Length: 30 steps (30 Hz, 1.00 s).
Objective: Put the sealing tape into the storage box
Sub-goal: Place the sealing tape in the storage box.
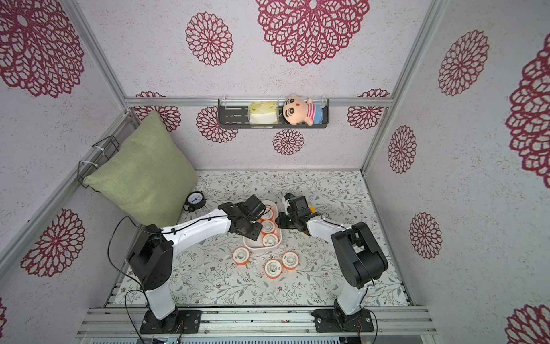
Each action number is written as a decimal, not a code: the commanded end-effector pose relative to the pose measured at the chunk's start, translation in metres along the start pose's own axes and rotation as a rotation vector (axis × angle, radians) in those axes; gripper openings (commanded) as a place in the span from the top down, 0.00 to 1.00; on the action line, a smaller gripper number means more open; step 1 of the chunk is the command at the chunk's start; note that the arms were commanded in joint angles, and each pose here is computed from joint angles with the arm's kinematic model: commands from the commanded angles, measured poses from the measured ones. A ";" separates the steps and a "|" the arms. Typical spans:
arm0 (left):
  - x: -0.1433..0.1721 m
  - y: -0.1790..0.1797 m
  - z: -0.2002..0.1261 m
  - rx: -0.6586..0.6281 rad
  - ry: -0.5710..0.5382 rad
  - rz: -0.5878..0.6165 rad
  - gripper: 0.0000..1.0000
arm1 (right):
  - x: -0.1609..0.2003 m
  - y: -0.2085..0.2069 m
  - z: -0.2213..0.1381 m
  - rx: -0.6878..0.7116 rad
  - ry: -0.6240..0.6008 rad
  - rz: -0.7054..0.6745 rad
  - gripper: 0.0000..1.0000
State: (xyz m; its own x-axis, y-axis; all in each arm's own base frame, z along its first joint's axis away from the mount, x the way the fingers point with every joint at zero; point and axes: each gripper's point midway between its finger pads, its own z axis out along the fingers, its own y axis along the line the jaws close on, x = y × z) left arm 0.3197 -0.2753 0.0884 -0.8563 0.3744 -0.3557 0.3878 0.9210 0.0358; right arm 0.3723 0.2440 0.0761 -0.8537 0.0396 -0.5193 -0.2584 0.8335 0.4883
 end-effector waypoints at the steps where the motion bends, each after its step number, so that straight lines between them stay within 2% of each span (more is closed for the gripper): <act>1: 0.003 -0.009 0.001 0.000 0.028 0.061 0.41 | -0.002 0.000 -0.001 -0.003 -0.006 -0.001 0.80; 14: 0.011 -0.019 0.011 -0.014 0.093 0.134 0.40 | -0.001 -0.002 0.000 0.003 -0.004 0.000 0.80; 16: 0.018 -0.019 0.027 -0.028 0.136 0.147 0.39 | -0.001 -0.002 0.000 0.003 -0.006 0.000 0.80; 30: 0.023 -0.016 0.039 -0.085 0.183 0.178 0.32 | 0.000 -0.004 0.000 0.004 -0.005 0.003 0.80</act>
State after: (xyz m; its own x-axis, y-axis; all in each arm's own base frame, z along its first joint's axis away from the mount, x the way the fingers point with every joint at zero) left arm 0.3093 -0.2851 0.0425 -0.8388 0.5159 -0.1741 0.4988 0.8563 0.1341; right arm 0.3724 0.2438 0.0761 -0.8536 0.0400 -0.5194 -0.2579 0.8338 0.4881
